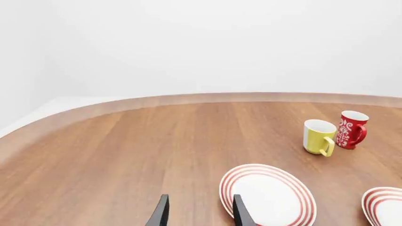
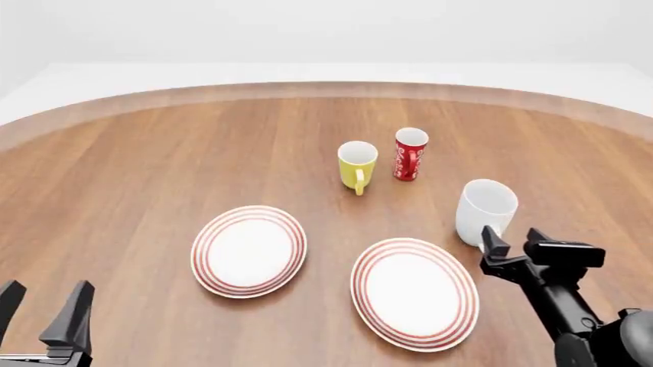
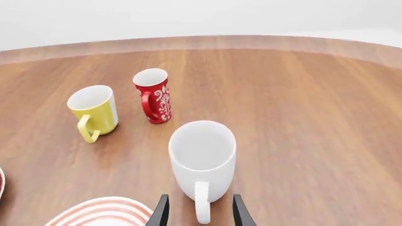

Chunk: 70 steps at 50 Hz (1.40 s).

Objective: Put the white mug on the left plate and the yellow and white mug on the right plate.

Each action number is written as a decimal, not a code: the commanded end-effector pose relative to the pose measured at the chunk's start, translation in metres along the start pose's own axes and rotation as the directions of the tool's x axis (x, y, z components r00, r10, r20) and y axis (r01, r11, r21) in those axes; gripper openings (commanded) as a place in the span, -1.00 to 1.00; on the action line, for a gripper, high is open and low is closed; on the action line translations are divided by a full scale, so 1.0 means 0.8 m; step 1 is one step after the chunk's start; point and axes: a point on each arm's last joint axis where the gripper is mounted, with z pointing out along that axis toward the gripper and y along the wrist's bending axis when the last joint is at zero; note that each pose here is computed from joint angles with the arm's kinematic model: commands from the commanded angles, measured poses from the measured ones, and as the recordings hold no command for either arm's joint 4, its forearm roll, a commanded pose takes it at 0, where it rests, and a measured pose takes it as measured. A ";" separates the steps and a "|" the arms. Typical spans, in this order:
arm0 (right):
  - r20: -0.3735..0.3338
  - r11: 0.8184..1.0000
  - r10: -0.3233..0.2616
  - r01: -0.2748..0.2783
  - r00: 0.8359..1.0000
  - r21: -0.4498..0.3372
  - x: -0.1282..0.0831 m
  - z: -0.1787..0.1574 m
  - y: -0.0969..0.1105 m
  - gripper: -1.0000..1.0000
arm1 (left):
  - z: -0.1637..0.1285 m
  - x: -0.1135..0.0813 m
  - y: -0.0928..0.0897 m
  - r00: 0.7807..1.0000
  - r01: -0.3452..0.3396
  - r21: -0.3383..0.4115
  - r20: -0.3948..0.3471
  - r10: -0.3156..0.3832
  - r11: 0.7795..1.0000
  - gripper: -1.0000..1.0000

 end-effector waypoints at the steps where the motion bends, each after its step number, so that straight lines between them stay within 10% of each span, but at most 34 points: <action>1: -0.024 1.000 -0.003 0.003 1.000 0.001 0.009 0.014 0.000 1.00 | 0.000 0.000 0.000 1.000 0.000 0.000 0.000 0.000 1.000 1.00; 64: -0.139 1.000 -0.006 0.007 0.990 0.004 0.057 0.065 -0.002 1.00 | 0.000 0.000 0.000 1.000 0.000 0.000 0.000 0.000 1.000 1.00; 65: -0.137 1.000 -0.005 0.006 0.991 0.006 0.057 0.065 -0.003 -1.00 | 0.000 0.000 0.000 1.000 0.000 0.000 0.000 0.000 1.000 1.00; 70: -0.133 1.000 -0.004 0.004 0.991 0.004 0.054 0.062 -0.002 -1.00 | 0.000 0.000 0.000 1.000 0.000 0.000 0.000 0.000 1.000 1.00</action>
